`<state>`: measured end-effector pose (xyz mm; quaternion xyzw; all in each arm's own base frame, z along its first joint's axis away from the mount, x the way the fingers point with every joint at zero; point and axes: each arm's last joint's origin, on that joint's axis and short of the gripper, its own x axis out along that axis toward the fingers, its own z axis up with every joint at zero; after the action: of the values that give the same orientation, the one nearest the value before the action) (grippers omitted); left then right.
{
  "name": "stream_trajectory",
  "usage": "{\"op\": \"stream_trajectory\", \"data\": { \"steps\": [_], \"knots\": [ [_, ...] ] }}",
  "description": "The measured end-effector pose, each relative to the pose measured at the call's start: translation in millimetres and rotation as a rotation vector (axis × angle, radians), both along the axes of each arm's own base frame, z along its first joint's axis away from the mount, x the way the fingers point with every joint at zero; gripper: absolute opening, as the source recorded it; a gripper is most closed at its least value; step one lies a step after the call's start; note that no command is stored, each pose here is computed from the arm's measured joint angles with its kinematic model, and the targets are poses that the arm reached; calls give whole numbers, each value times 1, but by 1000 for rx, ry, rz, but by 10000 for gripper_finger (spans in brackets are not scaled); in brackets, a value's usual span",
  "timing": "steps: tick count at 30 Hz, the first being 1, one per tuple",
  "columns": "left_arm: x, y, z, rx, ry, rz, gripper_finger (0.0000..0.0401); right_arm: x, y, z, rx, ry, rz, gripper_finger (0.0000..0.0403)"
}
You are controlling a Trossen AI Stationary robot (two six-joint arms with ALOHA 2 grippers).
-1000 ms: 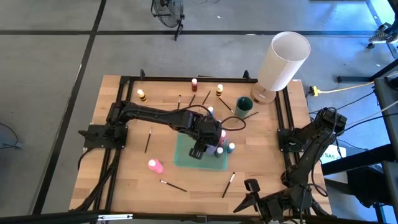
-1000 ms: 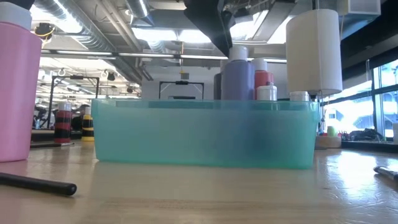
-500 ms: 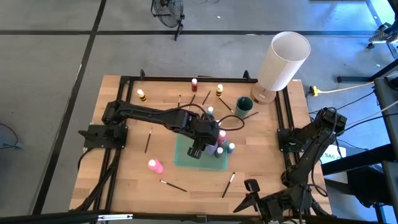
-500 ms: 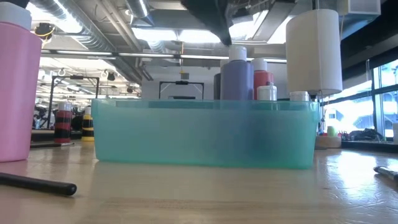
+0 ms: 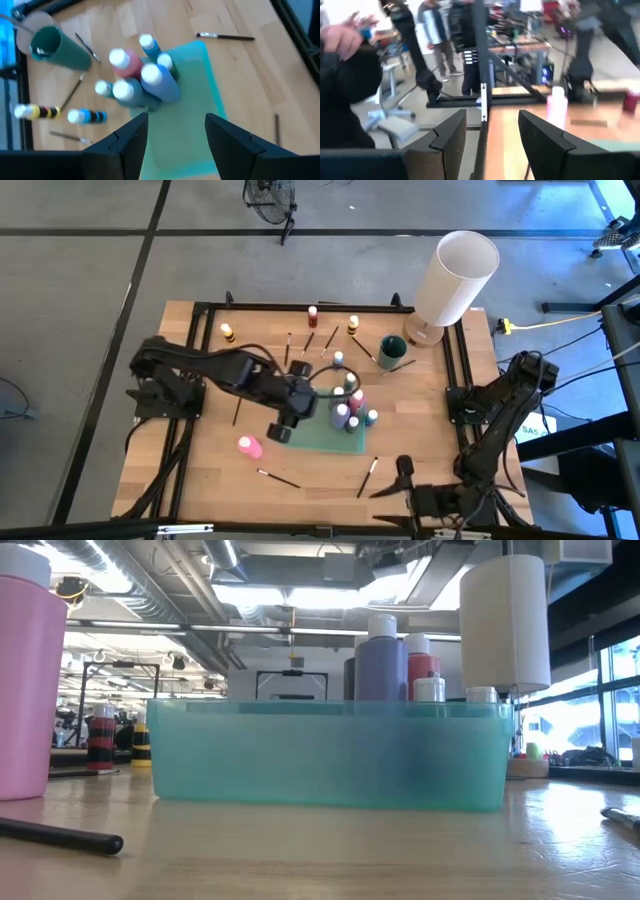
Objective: Pick & Place Paint Supplies
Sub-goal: Put the black eyeshadow brush into the green cup
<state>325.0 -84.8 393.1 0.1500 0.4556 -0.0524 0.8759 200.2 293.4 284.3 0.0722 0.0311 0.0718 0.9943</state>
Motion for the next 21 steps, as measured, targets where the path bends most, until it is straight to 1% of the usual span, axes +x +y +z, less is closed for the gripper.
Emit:
{"op": "stream_trajectory", "data": {
  "steps": [3, 6, 8, 10, 12, 14, 16, 18, 21],
  "knots": [
    [-15, -3, 7, -29, 24, 29, 192, -1, -2, -3, 79, 44, -22, 182],
    [-30, -5, 9, -52, 83, 70, 193, 0, -1, -2, 105, 91, -46, 178],
    [-38, -6, 8, -60, 131, 104, 193, 0, 0, 4, 100, 133, -44, 175],
    [-45, -9, 7, -63, 177, 131, 192, 3, 3, 13, 71, 166, -17, 170],
    [-51, -12, 5, -58, 223, 149, 192, 6, 6, 24, 61, 178, -14, 165],
    [-56, -17, 4, -54, 253, 152, 193, 9, 8, 35, 45, 198, -21, 159],
    [-61, -23, 4, -48, 270, 151, 193, 12, 7, 46, 60, 245, -32, 153],
    [-64, -29, 3, -34, 270, 137, 193, 13, 6, 54, 80, 310, -57, 147],
    [-70, -39, 3, -8, 275, 104, 192, 14, 1, 57, 138, 444, -86, 138]
  ]
}}
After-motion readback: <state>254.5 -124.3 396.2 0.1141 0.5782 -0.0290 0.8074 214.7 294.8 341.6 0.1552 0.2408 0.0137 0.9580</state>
